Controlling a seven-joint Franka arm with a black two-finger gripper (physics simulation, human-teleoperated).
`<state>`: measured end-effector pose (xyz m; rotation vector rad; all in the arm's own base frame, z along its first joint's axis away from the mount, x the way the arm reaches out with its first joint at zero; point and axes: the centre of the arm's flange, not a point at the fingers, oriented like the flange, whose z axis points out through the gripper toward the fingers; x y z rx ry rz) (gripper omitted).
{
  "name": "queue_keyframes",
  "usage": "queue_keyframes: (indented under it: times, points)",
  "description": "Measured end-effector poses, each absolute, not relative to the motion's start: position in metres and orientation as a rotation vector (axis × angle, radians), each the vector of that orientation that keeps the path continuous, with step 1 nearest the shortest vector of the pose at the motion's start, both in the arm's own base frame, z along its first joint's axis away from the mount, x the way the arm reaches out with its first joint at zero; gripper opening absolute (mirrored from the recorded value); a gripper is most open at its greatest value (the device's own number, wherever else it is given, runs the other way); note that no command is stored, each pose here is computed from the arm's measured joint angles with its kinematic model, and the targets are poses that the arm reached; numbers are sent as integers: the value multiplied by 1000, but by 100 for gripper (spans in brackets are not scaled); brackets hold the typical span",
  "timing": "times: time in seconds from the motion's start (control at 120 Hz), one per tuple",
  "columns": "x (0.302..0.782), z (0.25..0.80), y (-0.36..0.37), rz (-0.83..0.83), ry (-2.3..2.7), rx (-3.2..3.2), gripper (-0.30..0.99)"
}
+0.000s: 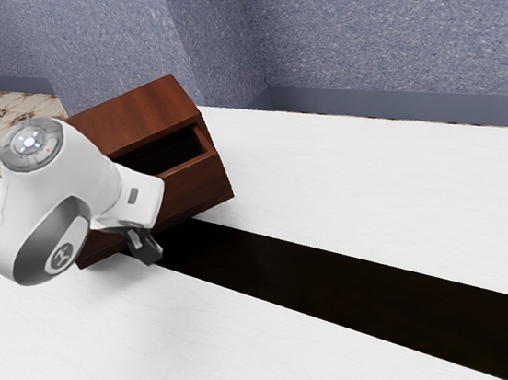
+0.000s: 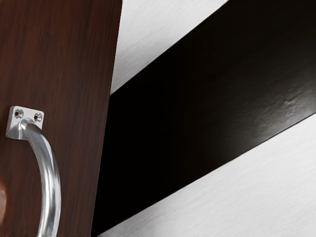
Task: Pull the drawer handle with one arm to open the drawer
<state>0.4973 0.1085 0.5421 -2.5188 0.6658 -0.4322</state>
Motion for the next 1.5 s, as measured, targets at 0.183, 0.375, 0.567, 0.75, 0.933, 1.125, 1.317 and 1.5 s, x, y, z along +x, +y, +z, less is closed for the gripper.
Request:
queue_keyframes:
  times: [0.183,0.375,0.567,0.75,0.933,1.125,1.317,1.5]
  points:
    - [507,545,122,-449,632,-2530,69]
    - [518,532,137,-434,616,-2557,69]
    - [521,524,135,-425,622,-2566,69]
    - [522,516,132,-421,628,-2573,70]
    - [514,522,124,-431,628,-2560,66]
    - [512,517,110,-421,646,-2561,69]
    - [504,518,105,-420,638,-2556,69]
    - [497,520,98,-422,635,-2549,68]
